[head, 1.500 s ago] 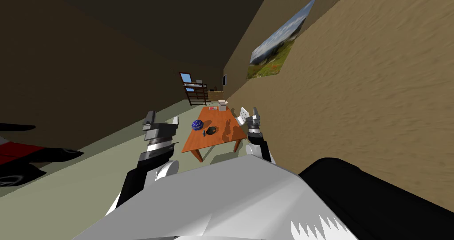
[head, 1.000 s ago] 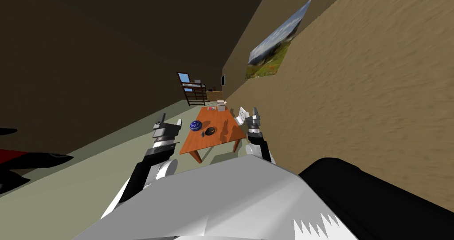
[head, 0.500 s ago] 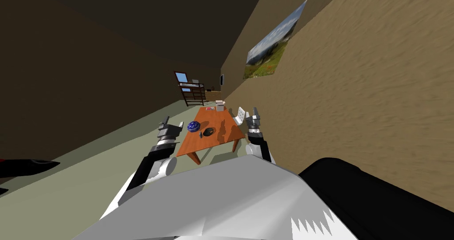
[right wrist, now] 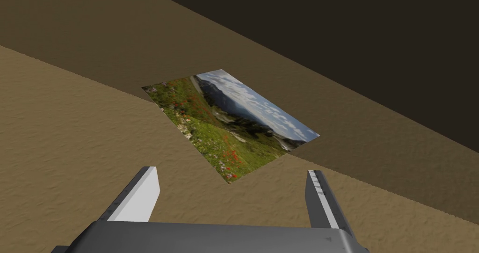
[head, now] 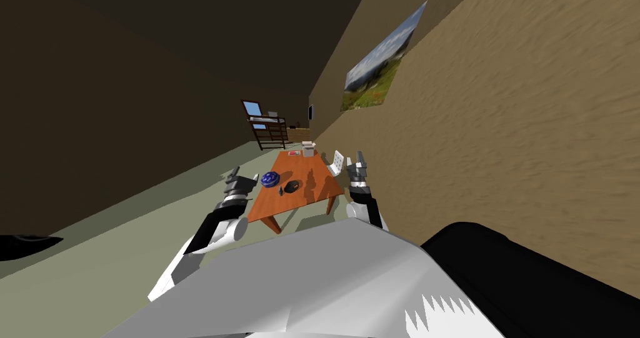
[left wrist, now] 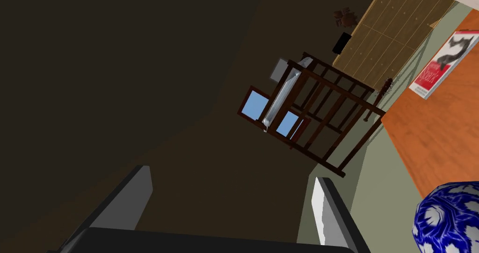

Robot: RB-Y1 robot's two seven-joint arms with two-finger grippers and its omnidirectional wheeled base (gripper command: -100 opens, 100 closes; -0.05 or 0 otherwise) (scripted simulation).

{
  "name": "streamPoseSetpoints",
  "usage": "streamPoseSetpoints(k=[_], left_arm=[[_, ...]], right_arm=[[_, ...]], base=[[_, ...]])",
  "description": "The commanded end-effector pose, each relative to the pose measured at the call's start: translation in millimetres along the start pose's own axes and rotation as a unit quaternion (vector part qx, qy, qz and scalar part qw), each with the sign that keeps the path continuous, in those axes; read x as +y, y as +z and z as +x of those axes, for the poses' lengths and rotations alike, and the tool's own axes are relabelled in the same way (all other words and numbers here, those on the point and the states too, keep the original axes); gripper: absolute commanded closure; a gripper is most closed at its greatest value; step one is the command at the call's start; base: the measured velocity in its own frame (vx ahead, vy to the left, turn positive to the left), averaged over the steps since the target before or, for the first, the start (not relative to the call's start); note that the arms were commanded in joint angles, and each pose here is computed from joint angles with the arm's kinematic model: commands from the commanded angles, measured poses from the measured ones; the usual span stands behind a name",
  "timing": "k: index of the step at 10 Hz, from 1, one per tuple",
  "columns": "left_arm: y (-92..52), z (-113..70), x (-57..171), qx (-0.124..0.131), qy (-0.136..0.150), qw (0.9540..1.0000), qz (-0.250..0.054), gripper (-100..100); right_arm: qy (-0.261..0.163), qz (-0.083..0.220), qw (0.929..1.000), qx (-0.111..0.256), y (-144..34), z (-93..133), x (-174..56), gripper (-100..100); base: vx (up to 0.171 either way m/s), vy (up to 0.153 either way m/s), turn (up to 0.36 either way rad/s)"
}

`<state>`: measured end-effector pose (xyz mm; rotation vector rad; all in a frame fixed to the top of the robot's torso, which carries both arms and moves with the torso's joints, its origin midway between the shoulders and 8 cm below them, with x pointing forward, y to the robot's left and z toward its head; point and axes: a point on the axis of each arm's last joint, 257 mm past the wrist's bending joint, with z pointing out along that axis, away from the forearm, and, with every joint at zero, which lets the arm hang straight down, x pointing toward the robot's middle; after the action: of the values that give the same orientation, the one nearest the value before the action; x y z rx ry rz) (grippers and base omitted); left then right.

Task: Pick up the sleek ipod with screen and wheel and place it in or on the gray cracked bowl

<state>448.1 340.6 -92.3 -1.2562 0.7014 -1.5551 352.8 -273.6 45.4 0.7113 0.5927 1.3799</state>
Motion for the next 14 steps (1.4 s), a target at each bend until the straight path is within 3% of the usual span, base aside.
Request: streamPoseSetpoints(k=[1,3,4,6,8,11,12,13,14], left_arm=[[1.0,-11.3,12,-0.011,-0.012,0.9998,-0.013,-100],[7.5,-36.8,32,-0.041,-0.046,0.9973,-0.04,-100],[6.6,-39.3,36,-0.044,-0.048,0.9969,-0.044,-100],[9.9,-67.8,60,-0.08,-0.085,0.9906,-0.071,-100],[10.1,-82.6,73,-0.101,-0.109,0.9851,-0.087,-100],[7.9,-122.5,110,-0.162,-0.171,0.9641,-0.122,-100],[6.5,-124.1,113,-0.165,-0.176,0.9624,-0.125,-100],[3.8,-136.7,126,-0.187,-0.199,0.9522,-0.136,-100],[3.5,-137.0,127,-0.188,-0.199,0.952,-0.137,-100]], right_arm=[[0.0,0.0,1.0,0.0,0.0,0,0,0],[0.0,0.0,1.0,0.0,0.0,0,0,0],[0.0,0.0,1.0,0.0,0.0,0,0,0],[0.0,0.0,1.0,0.0,0.0,0,0,0],[0.0,0.0,1.0,0.0,0.0,0,0,0],[0.0,0.0,1.0,0.0,0.0,0,0,0],[0.0,0.0,1.0,0.0,0.0,0,0,0],[0.0,0.0,1.0,0.0,0.0,0,0,0],[0.0,0.0,1.0,0.0,0.0,0,0,0]], base=[[0.011,-0.014,-0.023],[0.012,-0.023,-0.058],[0.013,-0.02,-0.026],[0.015,-0.02,-0.06],[0.016,-0.022,-0.054],[0.016,-0.024,-0.07],[0.017,-0.016,-0.011],[0.011,-0.018,-0.041],[0.007,-0.013,-0.024]])
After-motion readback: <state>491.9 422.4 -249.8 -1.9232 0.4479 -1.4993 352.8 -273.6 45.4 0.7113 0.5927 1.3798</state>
